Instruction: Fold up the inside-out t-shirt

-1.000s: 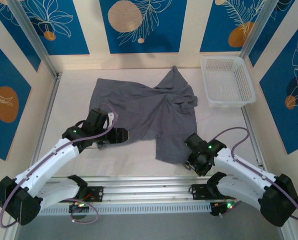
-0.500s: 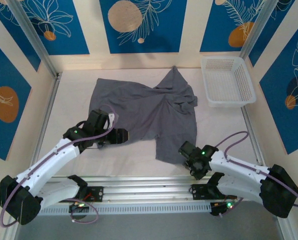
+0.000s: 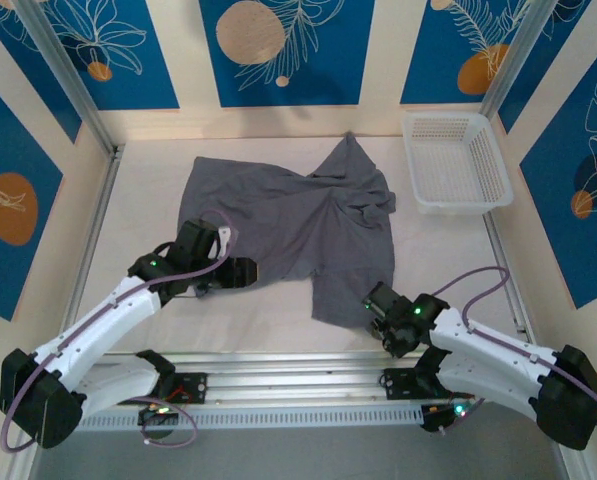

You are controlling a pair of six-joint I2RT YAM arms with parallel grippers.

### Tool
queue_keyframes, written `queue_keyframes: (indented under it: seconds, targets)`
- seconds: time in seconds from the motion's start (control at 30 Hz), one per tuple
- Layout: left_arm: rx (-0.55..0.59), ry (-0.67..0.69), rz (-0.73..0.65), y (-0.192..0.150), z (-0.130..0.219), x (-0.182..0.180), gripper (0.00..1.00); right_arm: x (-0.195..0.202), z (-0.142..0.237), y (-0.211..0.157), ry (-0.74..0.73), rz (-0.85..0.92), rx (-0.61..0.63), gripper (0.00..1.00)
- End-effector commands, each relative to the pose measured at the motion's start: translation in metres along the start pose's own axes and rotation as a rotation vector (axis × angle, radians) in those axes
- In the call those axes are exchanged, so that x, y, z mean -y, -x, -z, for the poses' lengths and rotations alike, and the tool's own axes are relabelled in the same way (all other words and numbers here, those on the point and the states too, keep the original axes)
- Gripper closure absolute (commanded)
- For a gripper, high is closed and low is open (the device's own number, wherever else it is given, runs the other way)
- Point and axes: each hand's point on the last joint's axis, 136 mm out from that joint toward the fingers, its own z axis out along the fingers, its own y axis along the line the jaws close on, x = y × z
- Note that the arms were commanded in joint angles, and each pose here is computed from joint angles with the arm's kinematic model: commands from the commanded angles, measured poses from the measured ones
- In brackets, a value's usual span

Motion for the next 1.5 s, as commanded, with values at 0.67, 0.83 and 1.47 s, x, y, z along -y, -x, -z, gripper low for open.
queue_keyframes:
  seconds: [0.67,0.83,1.47]
  targets:
    - [-0.019,0.004,-0.014,-0.008,-0.003,-0.003,0.39,-0.022,-0.007,-0.005,0.017,0.106,-0.028,0.94]
    - [-0.023,0.004,-0.013,-0.008,-0.005,-0.003,0.38,-0.025,0.001,-0.001,0.022,0.122,-0.007,1.0]
    - [0.136,0.352,0.234,-0.011,0.02,-0.074,0.45,-0.065,0.046,0.016,0.116,0.248,0.065,1.0]
